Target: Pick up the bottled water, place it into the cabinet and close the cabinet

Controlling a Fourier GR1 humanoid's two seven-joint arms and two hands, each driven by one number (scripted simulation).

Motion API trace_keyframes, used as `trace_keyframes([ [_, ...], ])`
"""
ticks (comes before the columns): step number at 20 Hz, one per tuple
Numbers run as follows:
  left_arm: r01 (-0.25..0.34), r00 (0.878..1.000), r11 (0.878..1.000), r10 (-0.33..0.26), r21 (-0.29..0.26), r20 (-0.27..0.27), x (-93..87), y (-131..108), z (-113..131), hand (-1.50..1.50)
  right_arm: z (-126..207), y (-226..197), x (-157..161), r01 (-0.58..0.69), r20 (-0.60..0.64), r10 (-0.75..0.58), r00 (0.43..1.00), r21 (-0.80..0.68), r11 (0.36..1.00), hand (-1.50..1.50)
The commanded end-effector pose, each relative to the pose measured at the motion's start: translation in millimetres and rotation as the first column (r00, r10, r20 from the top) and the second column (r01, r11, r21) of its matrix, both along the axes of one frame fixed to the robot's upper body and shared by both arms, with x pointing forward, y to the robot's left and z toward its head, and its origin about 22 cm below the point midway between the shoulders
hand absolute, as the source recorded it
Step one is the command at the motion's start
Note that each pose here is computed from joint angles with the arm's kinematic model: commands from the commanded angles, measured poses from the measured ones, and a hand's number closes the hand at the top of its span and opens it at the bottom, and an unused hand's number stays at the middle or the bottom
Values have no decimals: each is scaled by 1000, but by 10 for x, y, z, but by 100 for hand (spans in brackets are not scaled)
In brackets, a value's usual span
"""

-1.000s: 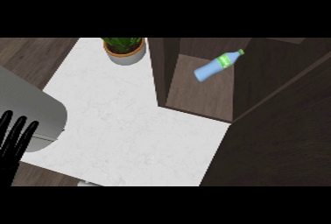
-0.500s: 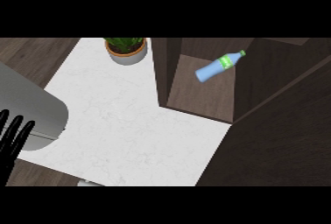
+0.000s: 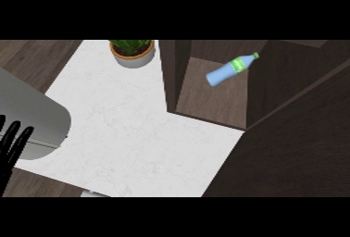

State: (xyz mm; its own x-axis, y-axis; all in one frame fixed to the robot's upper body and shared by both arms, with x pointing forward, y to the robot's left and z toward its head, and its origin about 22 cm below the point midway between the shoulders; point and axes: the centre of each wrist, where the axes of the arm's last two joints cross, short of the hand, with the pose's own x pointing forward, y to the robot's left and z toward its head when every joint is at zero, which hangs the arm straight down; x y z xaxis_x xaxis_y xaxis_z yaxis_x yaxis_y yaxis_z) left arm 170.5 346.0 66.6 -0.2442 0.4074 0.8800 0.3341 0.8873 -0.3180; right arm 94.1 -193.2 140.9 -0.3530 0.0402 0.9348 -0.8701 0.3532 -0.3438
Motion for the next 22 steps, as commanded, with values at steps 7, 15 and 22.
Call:
trace_keyframes([
  [7,33,999,999,-33,-1,32,45,22,65,-150,-102,200,-50,-72,-156,92,984,127,989,150],
  [15,37,998,999,-38,13,53,100,65,118,-150,-148,162,75,55,-176,-28,984,154,987,150],
  [22,39,998,999,-39,12,54,128,95,120,-150,-73,117,396,141,-40,-141,989,-4,990,150],
])
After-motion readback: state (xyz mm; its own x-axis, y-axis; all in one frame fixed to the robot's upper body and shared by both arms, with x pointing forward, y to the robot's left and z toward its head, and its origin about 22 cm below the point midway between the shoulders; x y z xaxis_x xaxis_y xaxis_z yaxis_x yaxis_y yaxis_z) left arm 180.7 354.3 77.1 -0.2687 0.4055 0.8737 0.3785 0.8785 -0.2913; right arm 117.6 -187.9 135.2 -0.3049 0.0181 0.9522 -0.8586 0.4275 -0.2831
